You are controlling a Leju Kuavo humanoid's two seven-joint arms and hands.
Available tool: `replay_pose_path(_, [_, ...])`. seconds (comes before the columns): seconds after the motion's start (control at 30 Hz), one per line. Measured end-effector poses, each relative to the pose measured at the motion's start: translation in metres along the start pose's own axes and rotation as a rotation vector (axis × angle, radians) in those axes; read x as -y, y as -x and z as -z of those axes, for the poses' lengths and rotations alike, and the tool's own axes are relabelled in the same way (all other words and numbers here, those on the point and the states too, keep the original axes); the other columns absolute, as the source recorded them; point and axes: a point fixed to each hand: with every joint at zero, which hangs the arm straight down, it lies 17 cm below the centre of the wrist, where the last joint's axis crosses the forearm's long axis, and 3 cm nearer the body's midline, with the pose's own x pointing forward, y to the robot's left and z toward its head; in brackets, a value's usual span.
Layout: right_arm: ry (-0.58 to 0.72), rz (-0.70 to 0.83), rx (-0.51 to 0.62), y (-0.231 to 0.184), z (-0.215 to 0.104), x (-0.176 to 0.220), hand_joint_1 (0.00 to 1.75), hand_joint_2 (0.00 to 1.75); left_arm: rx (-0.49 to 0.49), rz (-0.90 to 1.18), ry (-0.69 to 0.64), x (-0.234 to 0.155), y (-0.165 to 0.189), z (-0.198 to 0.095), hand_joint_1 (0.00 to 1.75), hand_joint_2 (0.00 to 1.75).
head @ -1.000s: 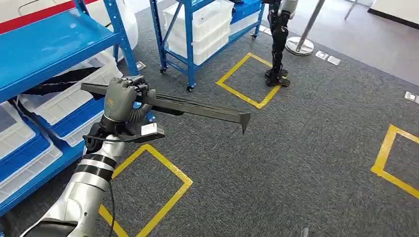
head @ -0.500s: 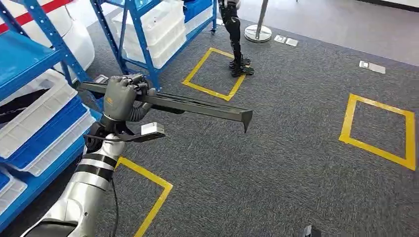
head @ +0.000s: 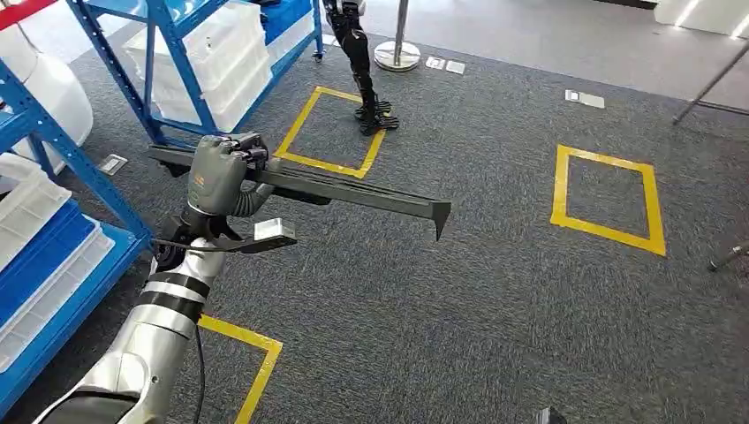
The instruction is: Take the parts from the cabinet and place them on the table.
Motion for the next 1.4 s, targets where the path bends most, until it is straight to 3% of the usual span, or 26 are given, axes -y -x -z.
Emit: replay_pose_path(1.4, [0.013,0.009,0.013,-0.004,0.0,0.009,0.0,0.0,0.002,-0.022,-0.017,-0.001,-0.008,0.007,1.75,1.75])
